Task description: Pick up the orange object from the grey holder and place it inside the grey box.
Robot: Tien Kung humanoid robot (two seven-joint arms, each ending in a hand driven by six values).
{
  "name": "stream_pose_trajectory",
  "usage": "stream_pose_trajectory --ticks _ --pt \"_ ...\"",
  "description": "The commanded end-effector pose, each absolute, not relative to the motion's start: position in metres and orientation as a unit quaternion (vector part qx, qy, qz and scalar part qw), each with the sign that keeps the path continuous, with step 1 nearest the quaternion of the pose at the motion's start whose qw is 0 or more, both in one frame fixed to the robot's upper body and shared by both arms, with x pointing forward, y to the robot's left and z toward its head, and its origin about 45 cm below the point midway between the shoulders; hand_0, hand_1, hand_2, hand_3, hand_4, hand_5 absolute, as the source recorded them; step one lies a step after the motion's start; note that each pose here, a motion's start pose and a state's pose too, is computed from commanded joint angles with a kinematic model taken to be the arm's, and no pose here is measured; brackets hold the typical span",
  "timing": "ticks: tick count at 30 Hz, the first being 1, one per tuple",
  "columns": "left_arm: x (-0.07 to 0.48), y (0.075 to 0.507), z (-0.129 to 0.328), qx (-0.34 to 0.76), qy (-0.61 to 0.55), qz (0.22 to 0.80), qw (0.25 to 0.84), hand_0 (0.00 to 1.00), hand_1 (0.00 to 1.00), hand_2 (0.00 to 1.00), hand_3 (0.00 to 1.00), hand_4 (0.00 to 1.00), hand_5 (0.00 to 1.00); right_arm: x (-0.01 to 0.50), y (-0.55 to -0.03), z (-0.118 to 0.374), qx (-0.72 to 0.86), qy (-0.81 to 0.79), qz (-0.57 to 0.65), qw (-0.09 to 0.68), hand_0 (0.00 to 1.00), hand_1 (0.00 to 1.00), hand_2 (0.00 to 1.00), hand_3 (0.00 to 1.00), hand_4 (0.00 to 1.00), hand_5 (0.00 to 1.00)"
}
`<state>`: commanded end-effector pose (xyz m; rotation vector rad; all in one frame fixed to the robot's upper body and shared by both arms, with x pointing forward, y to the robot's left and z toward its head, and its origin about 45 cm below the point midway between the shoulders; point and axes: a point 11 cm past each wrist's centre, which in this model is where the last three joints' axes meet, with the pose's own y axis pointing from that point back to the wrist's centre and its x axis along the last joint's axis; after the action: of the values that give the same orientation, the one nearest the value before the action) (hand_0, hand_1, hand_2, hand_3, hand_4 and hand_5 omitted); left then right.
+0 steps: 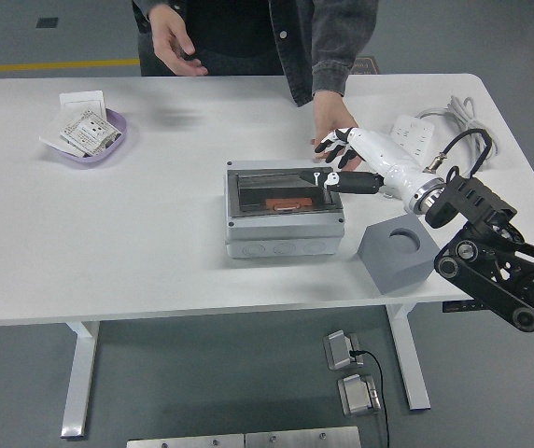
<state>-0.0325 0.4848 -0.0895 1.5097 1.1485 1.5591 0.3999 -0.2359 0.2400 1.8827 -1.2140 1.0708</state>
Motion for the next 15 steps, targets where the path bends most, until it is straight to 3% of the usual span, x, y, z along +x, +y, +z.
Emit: stream_pose_trajectory --ticks 15 --pt "-0.038 0.485 -0.089 0.577 0.445 0.600 0.331 0.614 0.655 0.602 0.604 0.648 0.186 0.371 -0.309 0.244 0.679 -0.628 0.327 0.197 0.550 0.472 0.570 0.661 0.953 0.816"
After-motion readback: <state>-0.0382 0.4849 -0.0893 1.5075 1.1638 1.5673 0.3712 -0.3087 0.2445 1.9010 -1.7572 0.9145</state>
